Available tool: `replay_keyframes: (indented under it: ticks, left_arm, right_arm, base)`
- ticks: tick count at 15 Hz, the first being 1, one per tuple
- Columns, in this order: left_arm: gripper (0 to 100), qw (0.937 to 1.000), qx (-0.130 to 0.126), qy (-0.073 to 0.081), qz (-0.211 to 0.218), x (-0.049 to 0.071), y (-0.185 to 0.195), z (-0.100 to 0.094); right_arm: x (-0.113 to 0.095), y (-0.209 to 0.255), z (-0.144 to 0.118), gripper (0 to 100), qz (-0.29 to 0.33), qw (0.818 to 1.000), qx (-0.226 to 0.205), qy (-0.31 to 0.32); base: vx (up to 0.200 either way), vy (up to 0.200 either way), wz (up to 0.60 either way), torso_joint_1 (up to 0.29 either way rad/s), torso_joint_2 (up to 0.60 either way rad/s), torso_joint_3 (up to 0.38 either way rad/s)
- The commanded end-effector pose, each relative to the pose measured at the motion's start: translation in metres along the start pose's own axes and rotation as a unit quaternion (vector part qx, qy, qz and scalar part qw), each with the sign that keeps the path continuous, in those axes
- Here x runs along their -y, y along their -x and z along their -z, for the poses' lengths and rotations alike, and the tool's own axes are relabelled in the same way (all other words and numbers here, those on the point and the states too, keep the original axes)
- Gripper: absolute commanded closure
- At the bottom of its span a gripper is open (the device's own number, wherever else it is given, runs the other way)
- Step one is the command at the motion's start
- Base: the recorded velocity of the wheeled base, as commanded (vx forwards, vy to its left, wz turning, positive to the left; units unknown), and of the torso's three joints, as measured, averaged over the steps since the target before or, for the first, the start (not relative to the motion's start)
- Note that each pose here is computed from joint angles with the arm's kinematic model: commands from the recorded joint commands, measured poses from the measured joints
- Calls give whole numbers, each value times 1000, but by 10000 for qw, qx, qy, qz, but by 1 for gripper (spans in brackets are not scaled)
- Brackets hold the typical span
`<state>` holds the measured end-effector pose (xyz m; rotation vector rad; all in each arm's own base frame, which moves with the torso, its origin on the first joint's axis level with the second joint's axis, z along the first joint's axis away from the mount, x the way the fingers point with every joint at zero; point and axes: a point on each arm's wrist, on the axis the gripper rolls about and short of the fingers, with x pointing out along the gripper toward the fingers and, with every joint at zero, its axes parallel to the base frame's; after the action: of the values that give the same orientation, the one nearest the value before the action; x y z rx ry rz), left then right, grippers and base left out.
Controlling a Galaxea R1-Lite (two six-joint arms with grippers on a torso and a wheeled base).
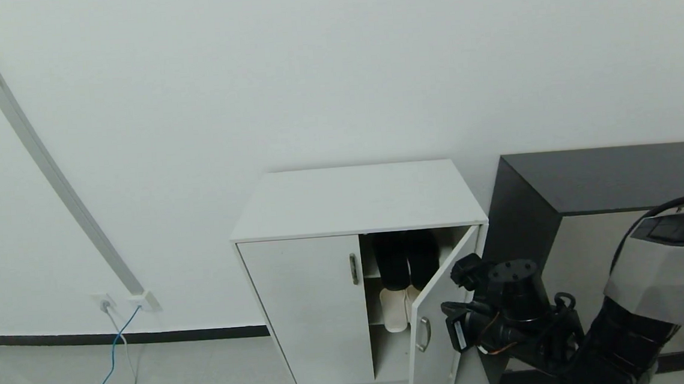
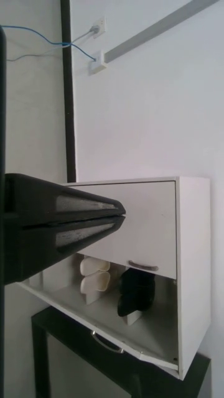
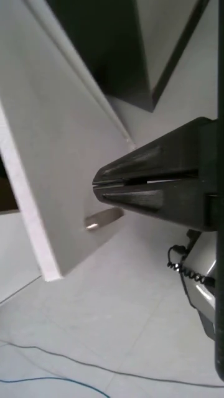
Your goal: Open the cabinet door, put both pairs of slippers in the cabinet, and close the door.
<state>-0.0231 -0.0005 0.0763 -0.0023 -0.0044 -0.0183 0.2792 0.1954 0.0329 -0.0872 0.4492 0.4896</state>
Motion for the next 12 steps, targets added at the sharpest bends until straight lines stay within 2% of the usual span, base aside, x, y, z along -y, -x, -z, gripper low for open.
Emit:
replay_keyframes:
  ticks: [1,9,12]
  left_arm:
    - [100,10000,1,4,1,0,0,0]
    - [100,10000,-7,4,1,0,0,0]
    - [100,10000,-7,4,1,0,0,0]
  right_arm:
    - [-1,-24,7,100,12,10000,-50,-8]
    - [17,-78,-3,100,248,9989,347,-173]
    - [24,-94,-8,100,325,9986,349,-207]
  base:
    - [0,0,0,0,0,0]
    - [0,0,0,0,0,0]
    - [0,0,0,0,0,0]
